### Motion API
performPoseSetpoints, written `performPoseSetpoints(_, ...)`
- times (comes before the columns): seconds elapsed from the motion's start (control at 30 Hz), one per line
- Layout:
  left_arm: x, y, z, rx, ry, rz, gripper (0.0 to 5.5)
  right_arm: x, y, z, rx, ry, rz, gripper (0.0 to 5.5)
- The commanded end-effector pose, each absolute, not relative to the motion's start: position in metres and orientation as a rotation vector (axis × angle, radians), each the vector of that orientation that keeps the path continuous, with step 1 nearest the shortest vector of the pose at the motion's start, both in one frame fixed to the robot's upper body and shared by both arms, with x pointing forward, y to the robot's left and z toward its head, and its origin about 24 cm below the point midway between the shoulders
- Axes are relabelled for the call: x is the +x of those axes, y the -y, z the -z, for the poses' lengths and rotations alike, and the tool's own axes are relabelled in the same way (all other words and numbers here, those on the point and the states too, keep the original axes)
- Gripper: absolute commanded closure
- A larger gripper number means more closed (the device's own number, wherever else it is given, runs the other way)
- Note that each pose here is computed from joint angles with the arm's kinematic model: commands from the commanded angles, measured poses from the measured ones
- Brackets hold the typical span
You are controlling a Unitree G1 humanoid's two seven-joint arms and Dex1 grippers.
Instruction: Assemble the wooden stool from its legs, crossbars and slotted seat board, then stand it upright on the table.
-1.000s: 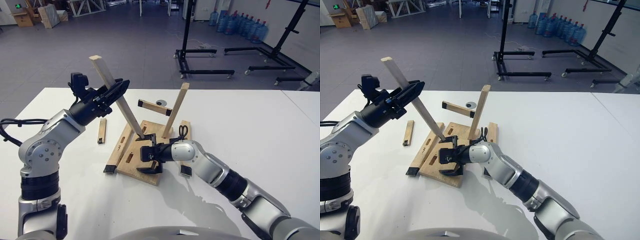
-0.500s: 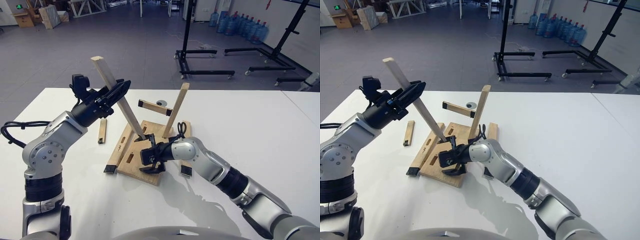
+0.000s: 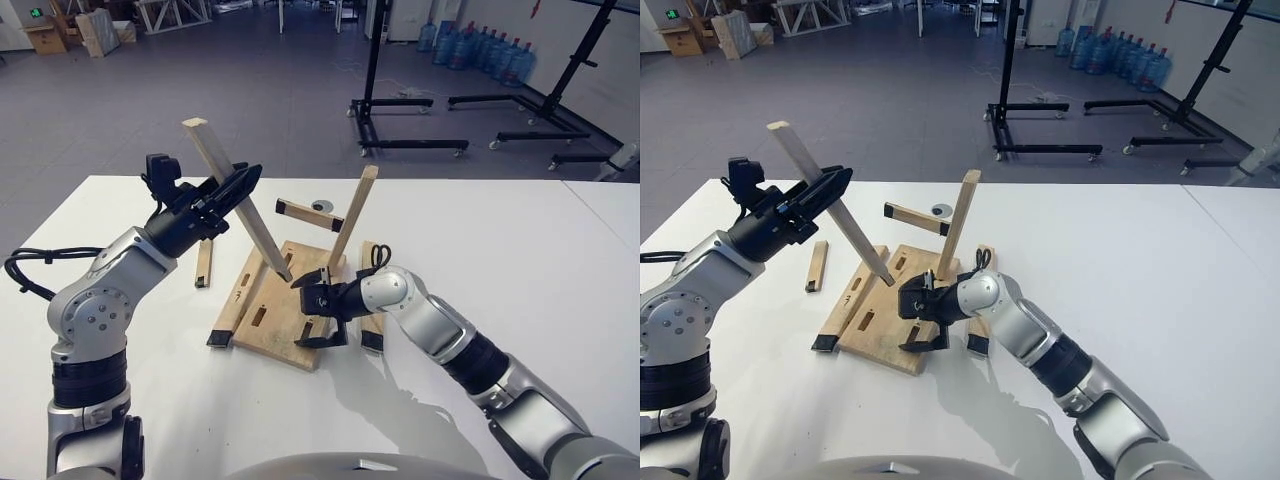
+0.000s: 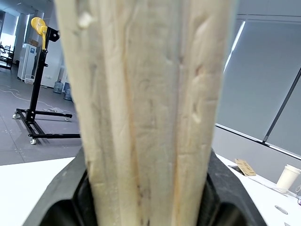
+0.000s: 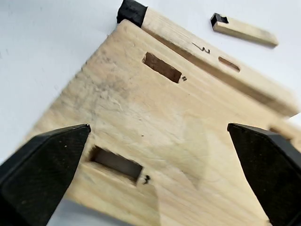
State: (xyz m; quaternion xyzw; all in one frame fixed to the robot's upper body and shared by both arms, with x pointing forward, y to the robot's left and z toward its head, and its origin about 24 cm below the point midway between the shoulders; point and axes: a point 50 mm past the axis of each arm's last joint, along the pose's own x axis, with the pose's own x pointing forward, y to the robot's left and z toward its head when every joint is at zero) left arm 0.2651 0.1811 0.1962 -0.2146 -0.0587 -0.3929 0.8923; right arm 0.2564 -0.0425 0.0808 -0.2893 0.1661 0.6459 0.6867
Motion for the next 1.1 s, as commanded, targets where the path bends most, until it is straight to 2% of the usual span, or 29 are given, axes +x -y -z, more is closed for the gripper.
performPoseSetpoints(0.03, 0.266, -0.181, -0.198, -0.431, 0.125, 0.813, 3.49, 0.254, 0.031, -0.087, -0.533, -0.407, -1.420, 0.12)
performPoseSetpoints(0.3, 0.266, -0.177, -0.198, -0.429, 0.123, 0.820, 3.49, 0.263, 0.023, -0.086, -0.660, -0.365, -1.347, 0.12)
performPoseSetpoints(0.43, 0.266, -0.175, -0.198, -0.426, 0.120, 0.819, 3.49, 0.257, 0.023, -0.074, -0.791, -0.377, -1.395, 0.12)
performPoseSetpoints(0.57, 0.266, -0.174, -0.198, -0.424, 0.130, 0.813, 3.49, 0.250, 0.043, -0.058, -1.011, -0.458, -1.467, 0.12)
performPoseSetpoints(0.8, 0.265, -0.170, -0.196, -0.441, 0.149, 0.800, 3.49, 0.243, 0.080, -0.045, -1.173, -0.672, -1.523, 0.12)
performPoseSetpoints(0.93, 0.264, -0.171, -0.195, -0.438, 0.147, 0.790, 3.49, 0.236, 0.108, -0.047, -1.223, -0.710, -1.581, 0.12)
performPoseSetpoints(1.1, 0.263, -0.172, -0.194, -0.444, 0.148, 0.776, 3.49, 0.240, 0.121, -0.054, -1.258, -0.684, -1.597, 0.12)
